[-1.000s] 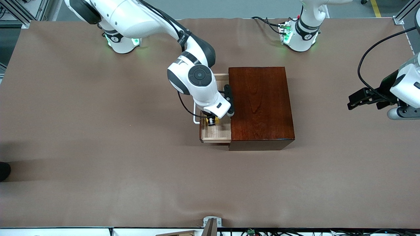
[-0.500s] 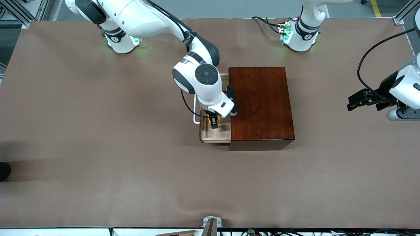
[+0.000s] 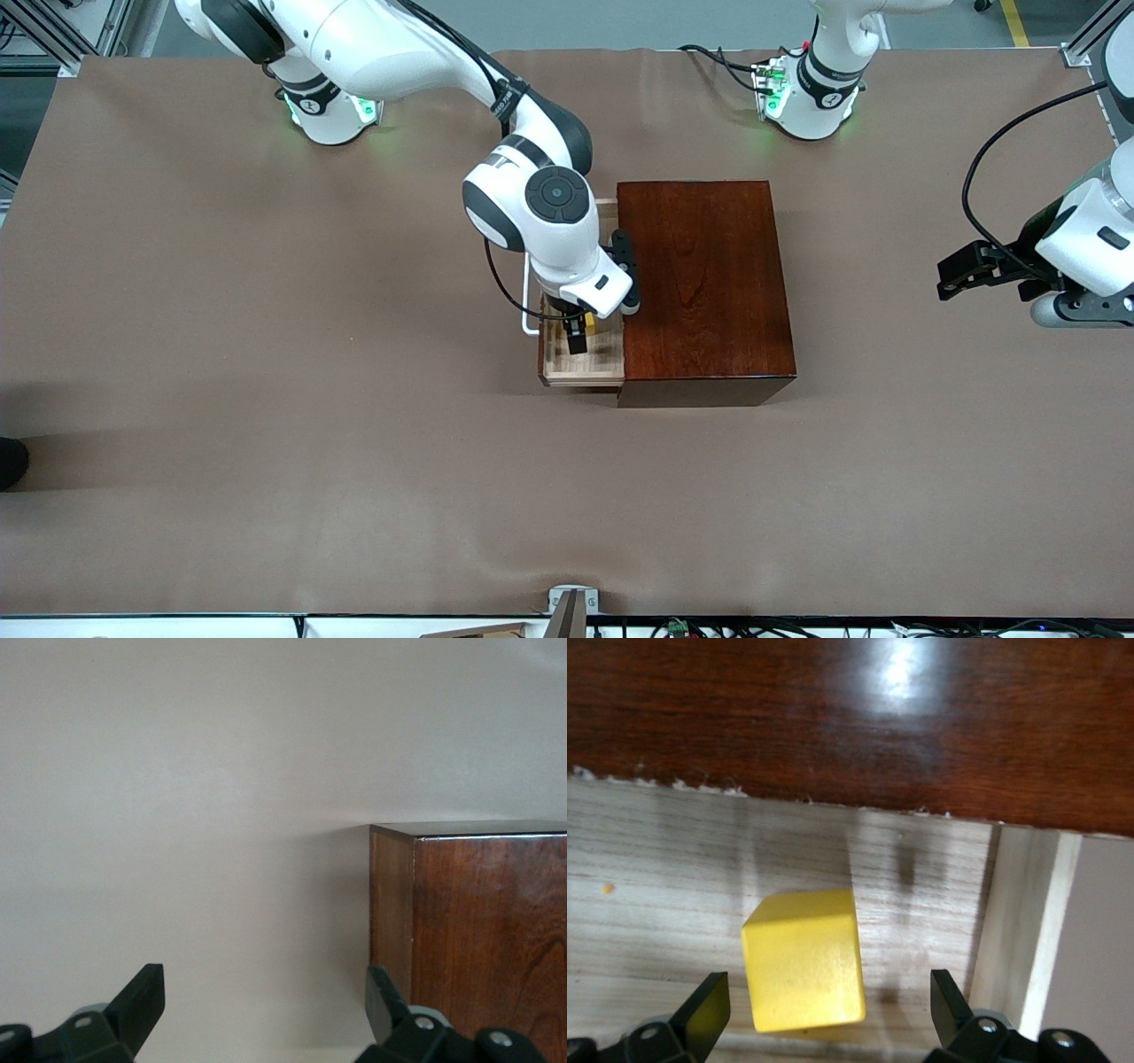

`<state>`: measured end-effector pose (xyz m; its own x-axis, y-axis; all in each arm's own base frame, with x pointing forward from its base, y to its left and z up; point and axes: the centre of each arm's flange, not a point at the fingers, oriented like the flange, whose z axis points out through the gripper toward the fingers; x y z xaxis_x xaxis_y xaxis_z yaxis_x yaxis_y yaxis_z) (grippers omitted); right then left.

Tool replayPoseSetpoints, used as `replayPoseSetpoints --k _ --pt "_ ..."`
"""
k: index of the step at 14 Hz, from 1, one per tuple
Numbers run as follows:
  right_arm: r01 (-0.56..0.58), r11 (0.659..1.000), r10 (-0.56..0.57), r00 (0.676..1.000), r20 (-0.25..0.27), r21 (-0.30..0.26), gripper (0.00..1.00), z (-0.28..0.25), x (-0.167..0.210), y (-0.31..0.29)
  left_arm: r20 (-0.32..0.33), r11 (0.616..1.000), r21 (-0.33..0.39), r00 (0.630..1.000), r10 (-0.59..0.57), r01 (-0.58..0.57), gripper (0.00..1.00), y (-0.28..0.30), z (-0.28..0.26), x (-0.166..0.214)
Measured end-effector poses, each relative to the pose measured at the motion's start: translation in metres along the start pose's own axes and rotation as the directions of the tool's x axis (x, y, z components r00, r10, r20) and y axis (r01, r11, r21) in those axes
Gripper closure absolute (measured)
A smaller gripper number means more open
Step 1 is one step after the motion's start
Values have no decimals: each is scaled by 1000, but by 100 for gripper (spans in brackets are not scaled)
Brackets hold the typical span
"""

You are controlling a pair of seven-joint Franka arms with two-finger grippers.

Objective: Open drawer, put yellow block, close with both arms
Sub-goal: 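Lower the yellow cube into the open drawer and open the right gripper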

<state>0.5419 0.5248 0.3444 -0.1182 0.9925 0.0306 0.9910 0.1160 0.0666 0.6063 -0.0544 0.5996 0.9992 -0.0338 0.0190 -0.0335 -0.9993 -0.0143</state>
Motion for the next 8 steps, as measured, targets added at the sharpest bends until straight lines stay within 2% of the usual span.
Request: replayPoseSetpoints --k 5,8 --pt "-14 998 12 999 -35 -68 0 -64 -3 5 0 1000 17 1000 4 -4 0 -1 1 0" --pt "-127 991 127 992 -7 -44 0 -85 -46 25 -5 1000 17 1000 11 -11 0 4 0 0"
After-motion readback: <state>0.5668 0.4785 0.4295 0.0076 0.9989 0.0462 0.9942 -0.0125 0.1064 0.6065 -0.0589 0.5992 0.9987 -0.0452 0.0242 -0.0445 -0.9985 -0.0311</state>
